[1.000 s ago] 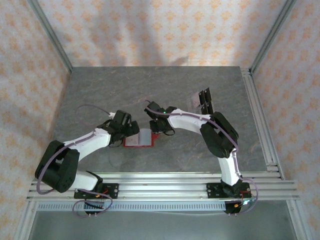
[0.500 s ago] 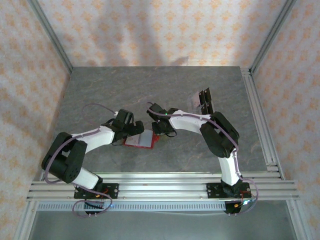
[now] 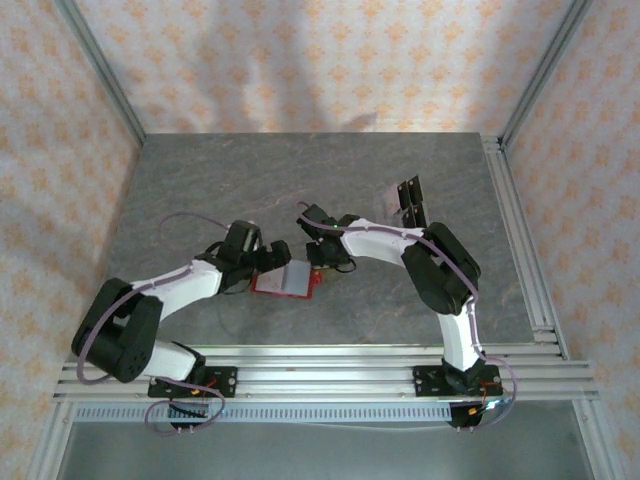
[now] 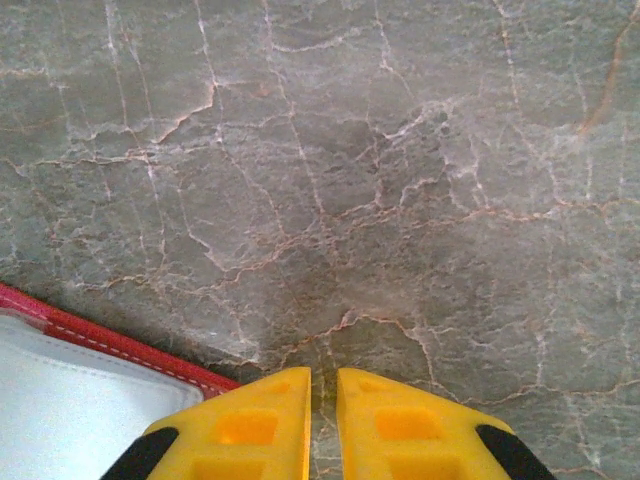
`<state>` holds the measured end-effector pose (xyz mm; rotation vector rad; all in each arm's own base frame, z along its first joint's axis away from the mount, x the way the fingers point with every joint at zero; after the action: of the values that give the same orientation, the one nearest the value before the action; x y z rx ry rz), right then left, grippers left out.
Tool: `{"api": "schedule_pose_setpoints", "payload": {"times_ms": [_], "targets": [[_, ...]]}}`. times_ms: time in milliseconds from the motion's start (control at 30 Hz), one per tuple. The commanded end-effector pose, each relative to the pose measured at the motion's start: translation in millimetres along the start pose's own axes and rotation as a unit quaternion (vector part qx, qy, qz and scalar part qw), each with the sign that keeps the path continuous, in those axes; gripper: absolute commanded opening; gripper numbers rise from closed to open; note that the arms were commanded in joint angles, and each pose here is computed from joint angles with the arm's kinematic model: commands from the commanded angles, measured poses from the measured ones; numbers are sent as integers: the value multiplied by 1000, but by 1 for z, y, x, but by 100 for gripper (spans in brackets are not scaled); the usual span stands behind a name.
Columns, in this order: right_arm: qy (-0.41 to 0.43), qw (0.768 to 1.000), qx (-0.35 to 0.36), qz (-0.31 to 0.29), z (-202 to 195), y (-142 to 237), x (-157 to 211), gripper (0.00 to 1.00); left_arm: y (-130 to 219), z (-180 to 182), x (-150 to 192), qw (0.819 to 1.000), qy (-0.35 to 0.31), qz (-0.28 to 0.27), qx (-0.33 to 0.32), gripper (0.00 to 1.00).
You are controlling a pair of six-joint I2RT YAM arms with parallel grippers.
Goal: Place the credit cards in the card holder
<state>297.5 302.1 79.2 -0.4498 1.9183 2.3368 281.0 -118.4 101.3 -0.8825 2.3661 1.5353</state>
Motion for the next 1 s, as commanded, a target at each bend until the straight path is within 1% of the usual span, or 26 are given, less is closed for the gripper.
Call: {"api": "schedule_pose_setpoints", "payload": {"times_ms": [0,167,233,333,433,533,800,967], "targets": [[-8,1000,5,-16,-6,-6,-8,14,19,-22,-8,997,15,-27,65,100],[-9,1000,7,-13,-8,-11,-8,13,30,-50,-3,995,0,-31,97,100],[-9,1000,11,-11,-10,-12,-7,12,33,-52,-1,996,-8,-39,79,100],[-11,1000,13,-12,-13,-12,-7,12,35,-37,-5,998,-6,-59,27,100],[-12,1000,15,-9,-15,-13,-5,12,29,-16,-9,999,-5,-51,-16,100],[-12,1000,15,-9,-17,-13,-3,12,20,-1,-11,998,-9,-38,-38,100],[-15,1000,15,-4,-19,-18,1,11,-5,6,0,999,-26,-9,-30,100],[-13,1000,15,-3,-19,-18,1,10,-14,14,7,999,-25,-1,-43,100]]}}
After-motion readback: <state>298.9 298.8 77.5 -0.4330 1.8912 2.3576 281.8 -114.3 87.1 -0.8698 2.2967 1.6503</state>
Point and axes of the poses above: each hand's point on the last joint's axis, 136 mm out from that joint toward the fingers, its own y axis back along the fingers, its own z axis along the line the jaws close on, x = y × z, the point moved 6 cm from there along y, back along the fingers, and after that the axes turned 2 degrees about -y, right-handed, at the moved point
